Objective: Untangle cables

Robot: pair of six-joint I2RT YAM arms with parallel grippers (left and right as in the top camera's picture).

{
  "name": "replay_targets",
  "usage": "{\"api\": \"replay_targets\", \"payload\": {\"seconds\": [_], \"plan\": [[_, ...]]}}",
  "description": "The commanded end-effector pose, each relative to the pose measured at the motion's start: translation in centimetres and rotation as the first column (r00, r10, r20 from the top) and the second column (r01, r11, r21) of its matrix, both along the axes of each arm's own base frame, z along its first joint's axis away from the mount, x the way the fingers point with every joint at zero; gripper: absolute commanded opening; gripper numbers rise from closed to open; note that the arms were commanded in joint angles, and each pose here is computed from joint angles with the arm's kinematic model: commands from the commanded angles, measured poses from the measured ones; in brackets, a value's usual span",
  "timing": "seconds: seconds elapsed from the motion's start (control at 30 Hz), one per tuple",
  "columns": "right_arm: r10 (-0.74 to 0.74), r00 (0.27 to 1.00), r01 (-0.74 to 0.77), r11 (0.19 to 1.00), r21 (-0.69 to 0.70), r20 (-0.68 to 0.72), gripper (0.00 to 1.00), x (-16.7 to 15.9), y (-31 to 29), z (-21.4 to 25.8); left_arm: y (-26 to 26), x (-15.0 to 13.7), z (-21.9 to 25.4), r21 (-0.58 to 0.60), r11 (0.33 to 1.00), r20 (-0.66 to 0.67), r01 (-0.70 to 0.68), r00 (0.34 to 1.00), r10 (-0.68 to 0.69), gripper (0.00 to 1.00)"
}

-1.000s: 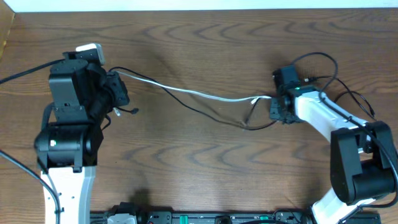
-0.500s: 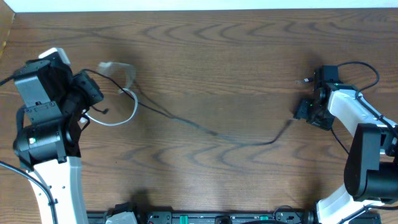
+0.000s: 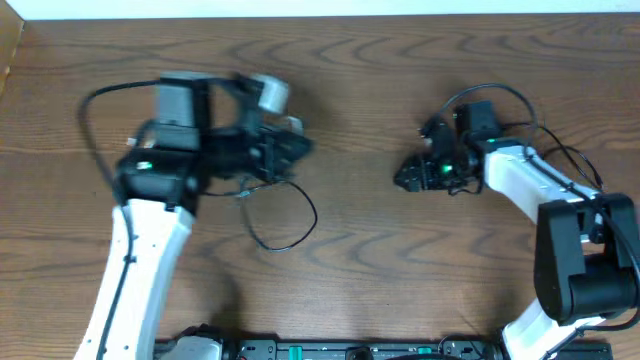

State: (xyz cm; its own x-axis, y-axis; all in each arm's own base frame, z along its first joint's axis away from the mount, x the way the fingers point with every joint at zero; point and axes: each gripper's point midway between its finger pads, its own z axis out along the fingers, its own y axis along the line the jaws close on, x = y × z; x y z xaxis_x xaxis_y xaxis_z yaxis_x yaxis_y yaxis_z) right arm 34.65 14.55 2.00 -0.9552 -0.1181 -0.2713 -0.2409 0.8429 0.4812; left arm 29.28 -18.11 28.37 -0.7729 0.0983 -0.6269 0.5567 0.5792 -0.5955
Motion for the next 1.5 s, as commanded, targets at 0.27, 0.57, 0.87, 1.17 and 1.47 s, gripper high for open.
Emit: {"api": "replay_targets", "payload": {"seconds": [0.27, 0.57, 0.87, 1.17, 1.47], "plan": [[0.109, 0.994, -0.109, 0.955, 0.276, 0.017, 0.99, -1.0, 5.0, 2.8, -9.1, -7.9, 1.3, 0.018, 0.898, 0.173, 0.440, 0.883, -0.436, 0.07], [0.209, 0.977, -0.204, 0.886, 0.416, 0.034, 0.99, -2.6, 8.2, 4.9, -9.8, -8.8, 3.8, -0.057, 0.859, 0.266, 0.508, 0.838, -0.477, 0.07], [0.239, 0.970, -0.229, 0.860, 0.455, 0.038, 0.99, -3.3, 10.8, 5.8, -9.9, -9.3, 4.3, -0.073, 0.840, 0.286, 0.537, 0.818, -0.498, 0.07], [0.288, 0.957, -0.233, 0.834, 0.499, -0.034, 0.73, -5.5, 13.0, 6.3, -9.8, -7.6, 3.8, -0.011, 0.879, 0.317, 0.476, 0.836, -0.448, 0.07], [0.245, 0.968, -0.209, 0.911, 0.355, -0.059, 0.20, -5.6, 12.5, 3.8, -8.7, -6.2, 1.6, 0.093, 0.923, 0.258, 0.373, 0.886, -0.384, 0.07]]}}
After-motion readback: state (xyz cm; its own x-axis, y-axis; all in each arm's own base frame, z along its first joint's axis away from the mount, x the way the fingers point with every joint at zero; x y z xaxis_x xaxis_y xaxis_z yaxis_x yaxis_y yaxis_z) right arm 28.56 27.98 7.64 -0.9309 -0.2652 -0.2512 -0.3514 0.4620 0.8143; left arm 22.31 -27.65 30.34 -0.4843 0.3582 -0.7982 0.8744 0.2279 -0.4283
